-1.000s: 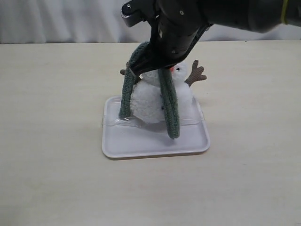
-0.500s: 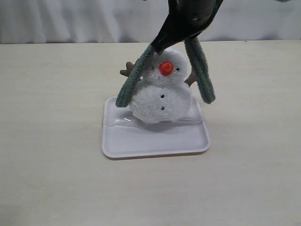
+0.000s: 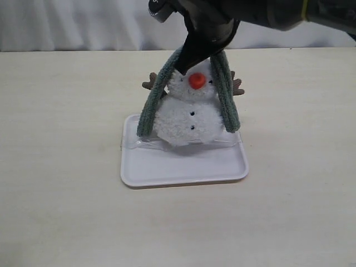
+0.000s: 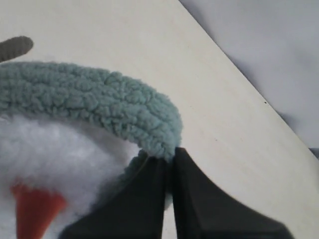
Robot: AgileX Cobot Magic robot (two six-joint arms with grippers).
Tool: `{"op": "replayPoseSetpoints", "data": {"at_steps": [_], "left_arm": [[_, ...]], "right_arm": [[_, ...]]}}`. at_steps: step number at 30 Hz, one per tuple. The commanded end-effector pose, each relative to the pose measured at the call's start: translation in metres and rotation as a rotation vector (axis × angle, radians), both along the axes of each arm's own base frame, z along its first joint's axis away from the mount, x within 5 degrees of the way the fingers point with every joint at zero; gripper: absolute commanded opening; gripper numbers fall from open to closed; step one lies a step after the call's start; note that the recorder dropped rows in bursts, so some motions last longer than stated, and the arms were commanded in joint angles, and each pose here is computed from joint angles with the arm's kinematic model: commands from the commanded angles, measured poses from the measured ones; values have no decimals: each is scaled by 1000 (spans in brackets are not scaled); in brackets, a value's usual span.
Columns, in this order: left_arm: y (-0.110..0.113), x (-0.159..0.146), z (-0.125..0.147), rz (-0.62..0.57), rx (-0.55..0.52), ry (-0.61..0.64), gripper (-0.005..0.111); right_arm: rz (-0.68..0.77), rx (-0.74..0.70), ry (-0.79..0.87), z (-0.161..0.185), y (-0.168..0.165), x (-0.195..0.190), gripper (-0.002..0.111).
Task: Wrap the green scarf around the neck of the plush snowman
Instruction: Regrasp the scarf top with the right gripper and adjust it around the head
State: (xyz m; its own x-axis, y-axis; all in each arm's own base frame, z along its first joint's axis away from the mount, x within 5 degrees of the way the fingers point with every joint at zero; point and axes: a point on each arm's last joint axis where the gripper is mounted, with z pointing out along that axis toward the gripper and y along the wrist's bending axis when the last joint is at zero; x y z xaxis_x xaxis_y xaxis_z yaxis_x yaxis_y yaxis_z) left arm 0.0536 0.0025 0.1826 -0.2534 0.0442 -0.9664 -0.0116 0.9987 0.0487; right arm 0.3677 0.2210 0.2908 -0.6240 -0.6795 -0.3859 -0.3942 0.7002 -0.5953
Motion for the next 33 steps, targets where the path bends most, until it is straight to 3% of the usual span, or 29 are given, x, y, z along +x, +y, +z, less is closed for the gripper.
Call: {"op": "replayPoseSetpoints", "data": {"at_steps": [1, 5, 15, 24, 33], "left_arm": [[0, 0, 1, -6, -4, -14, 0], [0, 0, 1, -6, -4, -14, 0], [0, 0, 1, -6, -4, -14, 0], [-1, 0, 1, -6, -5, -14, 0], [-1, 0, 1, -6, -5, -14, 0]], "right_arm": [[-69, 49, -29, -3, -11, 12, 4], [-82, 76, -24, -6, -14, 16, 8], [-72, 181, 59, -13, -5, 11, 38], [-126, 118, 108, -3, -15, 0, 49], [-5, 290, 204, 34, -13, -29, 49]]}}
